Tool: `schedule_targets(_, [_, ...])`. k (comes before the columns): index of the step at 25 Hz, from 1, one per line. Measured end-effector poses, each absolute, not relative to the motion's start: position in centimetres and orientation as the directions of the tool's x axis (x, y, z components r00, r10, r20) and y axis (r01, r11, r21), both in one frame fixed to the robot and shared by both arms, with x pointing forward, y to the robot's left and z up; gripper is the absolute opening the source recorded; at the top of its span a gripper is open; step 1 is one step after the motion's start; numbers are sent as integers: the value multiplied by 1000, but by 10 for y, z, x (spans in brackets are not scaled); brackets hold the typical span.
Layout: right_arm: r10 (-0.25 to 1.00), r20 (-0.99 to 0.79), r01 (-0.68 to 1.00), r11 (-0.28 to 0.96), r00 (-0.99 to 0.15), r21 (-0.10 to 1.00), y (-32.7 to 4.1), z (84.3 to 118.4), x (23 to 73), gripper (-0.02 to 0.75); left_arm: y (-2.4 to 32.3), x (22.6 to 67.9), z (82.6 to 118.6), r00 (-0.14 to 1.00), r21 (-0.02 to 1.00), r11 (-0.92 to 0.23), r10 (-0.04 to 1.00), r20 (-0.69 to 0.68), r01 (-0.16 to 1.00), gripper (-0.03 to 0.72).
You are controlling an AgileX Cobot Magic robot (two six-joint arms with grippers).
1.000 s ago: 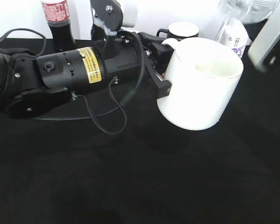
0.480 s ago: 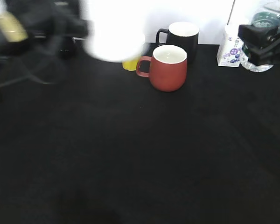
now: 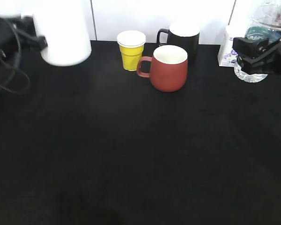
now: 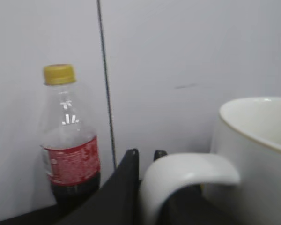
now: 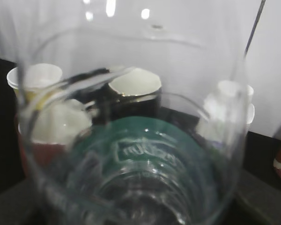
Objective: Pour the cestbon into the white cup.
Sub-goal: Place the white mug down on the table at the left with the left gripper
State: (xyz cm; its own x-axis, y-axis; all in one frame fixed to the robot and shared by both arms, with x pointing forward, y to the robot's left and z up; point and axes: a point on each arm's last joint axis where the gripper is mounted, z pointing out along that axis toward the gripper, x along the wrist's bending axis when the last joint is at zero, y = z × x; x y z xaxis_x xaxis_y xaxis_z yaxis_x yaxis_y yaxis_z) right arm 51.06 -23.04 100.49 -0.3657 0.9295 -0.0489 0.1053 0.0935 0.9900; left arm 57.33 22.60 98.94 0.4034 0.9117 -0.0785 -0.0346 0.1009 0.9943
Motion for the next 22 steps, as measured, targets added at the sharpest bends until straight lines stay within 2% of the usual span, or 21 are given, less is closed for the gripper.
schedule_targets(2, [929, -49, 99, 91, -367, 991, -230, 1005, 511, 482, 225, 580, 967, 386, 991, 130, 916, -112, -21, 66])
schedule_targets(7, [928, -48, 77, 82, -369, 994, -230, 1008, 511, 482, 203, 603, 904, 392, 996, 62, 916, -85, 71, 66])
schedule_targets(14, [928, -47, 76, 80, -369, 994, -230, 1008, 511, 482, 197, 637, 879, 387, 997, 76, 918, -83, 34, 68])
schedule_targets(15, [928, -47, 76, 80, -369, 994, -230, 1008, 511, 482, 196, 637, 879, 390, 996, 76, 917, -85, 39, 85])
schedule_targets(18, [928, -47, 76, 80, -369, 994, -230, 1008, 511, 482, 195, 630, 879, 414, 996, 68, 906, -86, 58, 252])
schedule_targets(22, [932, -34, 92, 72, -360, 993, -230, 1004, 513, 482, 203, 595, 882, 407, 990, 52, 908, -101, 130, 288])
